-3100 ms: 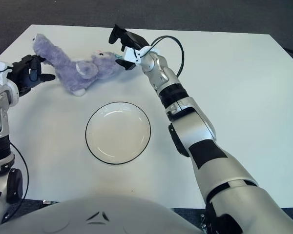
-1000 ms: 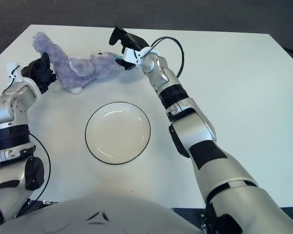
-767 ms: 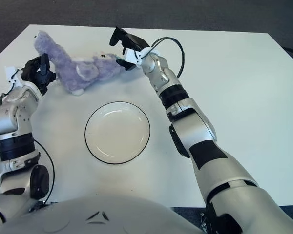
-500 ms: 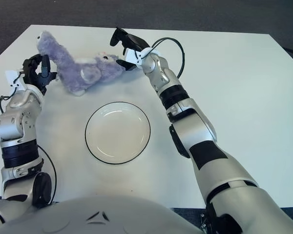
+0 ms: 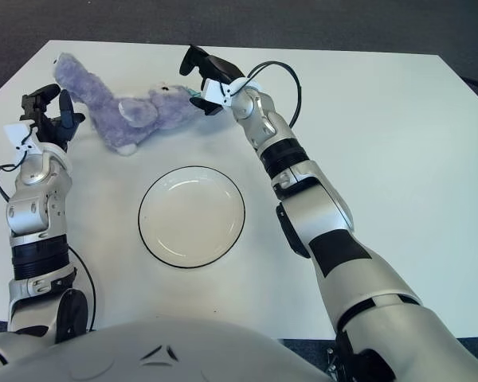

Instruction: Put the doll into the plate.

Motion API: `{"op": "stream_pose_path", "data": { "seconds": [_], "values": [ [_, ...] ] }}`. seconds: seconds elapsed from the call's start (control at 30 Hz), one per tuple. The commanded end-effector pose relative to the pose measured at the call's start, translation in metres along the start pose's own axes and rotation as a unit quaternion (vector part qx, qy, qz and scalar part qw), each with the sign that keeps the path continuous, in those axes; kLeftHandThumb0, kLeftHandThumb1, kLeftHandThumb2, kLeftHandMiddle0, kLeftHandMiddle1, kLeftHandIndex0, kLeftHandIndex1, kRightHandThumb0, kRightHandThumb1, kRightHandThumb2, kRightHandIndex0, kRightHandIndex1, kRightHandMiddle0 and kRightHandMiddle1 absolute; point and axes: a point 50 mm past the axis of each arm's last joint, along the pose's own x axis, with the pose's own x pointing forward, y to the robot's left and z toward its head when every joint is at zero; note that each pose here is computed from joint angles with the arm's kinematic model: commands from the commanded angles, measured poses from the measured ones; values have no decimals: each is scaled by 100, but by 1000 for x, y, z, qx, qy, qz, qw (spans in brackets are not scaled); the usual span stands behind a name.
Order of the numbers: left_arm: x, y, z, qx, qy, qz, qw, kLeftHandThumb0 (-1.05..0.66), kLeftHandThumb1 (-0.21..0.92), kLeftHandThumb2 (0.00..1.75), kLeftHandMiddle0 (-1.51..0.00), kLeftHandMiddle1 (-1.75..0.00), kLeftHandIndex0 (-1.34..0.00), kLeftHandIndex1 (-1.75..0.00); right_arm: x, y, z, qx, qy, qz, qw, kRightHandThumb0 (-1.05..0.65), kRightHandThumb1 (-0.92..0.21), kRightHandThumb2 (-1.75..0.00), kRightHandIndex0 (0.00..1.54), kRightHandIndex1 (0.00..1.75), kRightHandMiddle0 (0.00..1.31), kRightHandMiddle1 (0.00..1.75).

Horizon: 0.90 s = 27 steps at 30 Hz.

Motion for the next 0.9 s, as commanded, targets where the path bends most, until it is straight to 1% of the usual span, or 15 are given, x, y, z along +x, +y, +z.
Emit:
{"op": "stream_pose_path", "data": {
  "seconds": [0.0, 0.17, 0.2, 0.23, 0.3, 0.37, 0.4, 0.47, 0.57, 0.63, 0.87],
  "values": [
    [-1, 2, -7, 17, 9, -2, 1000, -63, 85, 57, -22, -126, 0, -90, -2, 0, -4, 5, 6, 2, 1000, -45, -45, -100, 37, 125, 0, 133],
    [-2, 1, -9, 37, 29, -39, 998, -64, 86, 57, -14, -104, 0, -69, -2, 1, -4, 9, 6, 1, 1000, -46, -47, -100, 36, 120, 0, 131],
    [-2, 0, -8, 41, 35, -49, 997, -65, 87, 56, -13, -103, 0, -67, -2, 1, -4, 7, 6, 1, 1000, -46, -47, -100, 36, 120, 0, 131],
    [-3, 0, -7, 44, 39, -56, 997, -66, 88, 55, -12, -97, 0, -62, -2, 1, -4, 6, 6, 1, 1000, -46, -47, -99, 37, 122, 0, 131],
    [-3, -1, -6, 49, 49, -64, 996, -66, 89, 53, -11, -92, 0, -56, -3, 1, -4, 5, 6, 2, 1000, -46, -47, -99, 38, 124, 0, 131],
    [-3, -1, -6, 55, 62, -72, 994, -68, 90, 51, -8, -87, 0, -44, -3, 1, -4, 3, 7, 4, 1000, -45, -47, -99, 39, 128, 0, 131],
    [-3, -2, -6, 58, 67, -77, 993, -68, 91, 51, -8, -86, 0, -42, -3, 0, -4, 3, 7, 5, 1000, -45, -47, -99, 39, 128, 0, 132],
    [-4, -3, -5, 59, 73, -81, 992, -69, 91, 50, -5, -82, 0, -32, -2, 0, -4, 2, 8, 6, 1000, -45, -47, -99, 39, 130, 0, 133],
    [-4, -4, -5, 59, 80, -88, 991, -69, 92, 50, -3, -80, 0, -25, -3, 1, -4, 2, 9, 6, 1000, -45, -47, -99, 39, 130, 0, 133],
    [-3, -6, -5, 59, 86, -93, 990, -69, 92, 51, -1, -76, 0, -21, -3, 1, -4, 3, 10, 6, 1000, -44, -47, -100, 38, 125, 0, 133],
    [1, -10, -6, 54, 100, -107, 988, -72, 92, 52, 0, -70, 0, -14, -3, 0, -5, 6, 13, 6, 1000, -45, -47, -100, 37, 117, 0, 130]
  ]
}}
